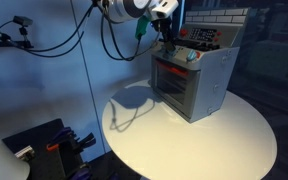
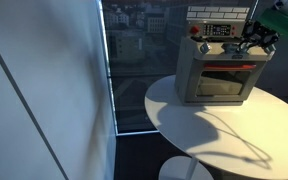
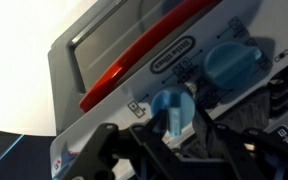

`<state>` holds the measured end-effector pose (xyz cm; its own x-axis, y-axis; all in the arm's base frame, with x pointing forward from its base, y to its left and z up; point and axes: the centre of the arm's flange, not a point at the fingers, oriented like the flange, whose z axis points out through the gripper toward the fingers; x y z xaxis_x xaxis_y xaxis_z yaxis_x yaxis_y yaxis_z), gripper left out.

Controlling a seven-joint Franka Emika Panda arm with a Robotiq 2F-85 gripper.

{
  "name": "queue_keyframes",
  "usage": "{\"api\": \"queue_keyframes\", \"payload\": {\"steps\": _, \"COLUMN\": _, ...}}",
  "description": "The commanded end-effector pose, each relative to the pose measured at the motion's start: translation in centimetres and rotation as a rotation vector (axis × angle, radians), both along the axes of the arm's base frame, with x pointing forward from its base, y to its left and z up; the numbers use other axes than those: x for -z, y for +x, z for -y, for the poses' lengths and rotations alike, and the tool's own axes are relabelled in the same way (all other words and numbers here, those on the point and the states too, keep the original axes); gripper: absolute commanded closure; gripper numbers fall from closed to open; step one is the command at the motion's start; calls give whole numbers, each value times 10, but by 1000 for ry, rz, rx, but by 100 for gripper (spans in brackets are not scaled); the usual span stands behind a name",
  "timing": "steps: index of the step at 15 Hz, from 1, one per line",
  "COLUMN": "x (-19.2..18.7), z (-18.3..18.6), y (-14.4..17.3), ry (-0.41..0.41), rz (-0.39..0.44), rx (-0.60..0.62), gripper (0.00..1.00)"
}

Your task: Turn the second blue knob from the right to the left

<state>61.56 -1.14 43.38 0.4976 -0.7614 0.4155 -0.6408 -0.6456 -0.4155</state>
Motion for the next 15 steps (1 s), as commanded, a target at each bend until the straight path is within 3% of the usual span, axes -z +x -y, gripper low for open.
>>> {"api": "queue_keyframes", "payload": {"steps": 1, "x": -18, "z": -4, "y": -13, "ry": -59, "rz": -1, "rx": -9, "gripper": 90}}
{"api": "queue_keyframes", "payload": {"steps": 15, "x": -28, "z": -14, "y": -20, "ry": -294, "rz": -70, "rx": -153, "gripper": 90}}
